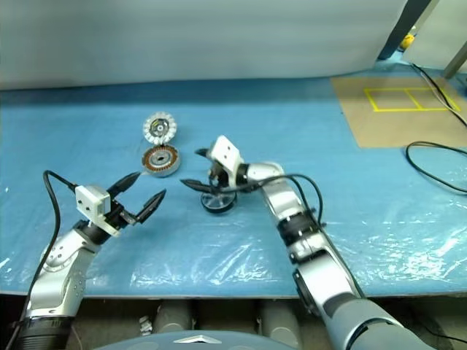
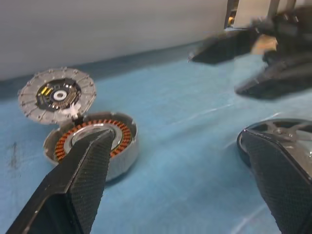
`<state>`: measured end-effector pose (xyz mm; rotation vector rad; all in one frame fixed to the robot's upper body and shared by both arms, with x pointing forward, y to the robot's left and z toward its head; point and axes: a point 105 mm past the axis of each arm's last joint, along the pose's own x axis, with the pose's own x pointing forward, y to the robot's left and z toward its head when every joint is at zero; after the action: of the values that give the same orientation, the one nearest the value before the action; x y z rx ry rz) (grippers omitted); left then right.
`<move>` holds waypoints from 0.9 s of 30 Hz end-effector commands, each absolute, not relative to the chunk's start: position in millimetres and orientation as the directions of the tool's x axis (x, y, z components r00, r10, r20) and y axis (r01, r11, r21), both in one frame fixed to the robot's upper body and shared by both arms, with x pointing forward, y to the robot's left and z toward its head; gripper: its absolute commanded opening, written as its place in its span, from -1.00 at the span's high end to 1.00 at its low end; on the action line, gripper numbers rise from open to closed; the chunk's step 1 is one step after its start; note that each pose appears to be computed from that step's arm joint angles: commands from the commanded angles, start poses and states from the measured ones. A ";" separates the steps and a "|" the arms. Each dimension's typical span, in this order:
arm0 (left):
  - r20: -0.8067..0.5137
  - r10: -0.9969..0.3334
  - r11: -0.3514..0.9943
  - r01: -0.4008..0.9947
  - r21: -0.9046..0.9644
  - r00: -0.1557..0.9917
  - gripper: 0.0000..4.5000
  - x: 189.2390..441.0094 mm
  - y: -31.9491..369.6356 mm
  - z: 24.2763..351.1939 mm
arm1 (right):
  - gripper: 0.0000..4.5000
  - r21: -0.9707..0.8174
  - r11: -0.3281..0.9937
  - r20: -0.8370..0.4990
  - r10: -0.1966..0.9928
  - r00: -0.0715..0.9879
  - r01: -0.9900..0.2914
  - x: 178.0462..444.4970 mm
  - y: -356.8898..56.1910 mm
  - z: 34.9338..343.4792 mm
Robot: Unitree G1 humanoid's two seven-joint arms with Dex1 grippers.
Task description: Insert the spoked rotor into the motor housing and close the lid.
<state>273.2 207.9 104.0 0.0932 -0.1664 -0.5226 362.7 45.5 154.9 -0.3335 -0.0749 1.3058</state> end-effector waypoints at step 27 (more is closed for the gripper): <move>0.185 -0.334 0.939 0.308 0.155 0.924 -0.98 234.1 225.3 108.1 | -1.00 -0.599 -0.021 -0.487 0.804 0.343 -0.801 357.5 147.9 129.6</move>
<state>235.4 225.9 95.7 0.1009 -0.1633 -0.3292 393.4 95.8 124.8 -0.9823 0.1023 1.1560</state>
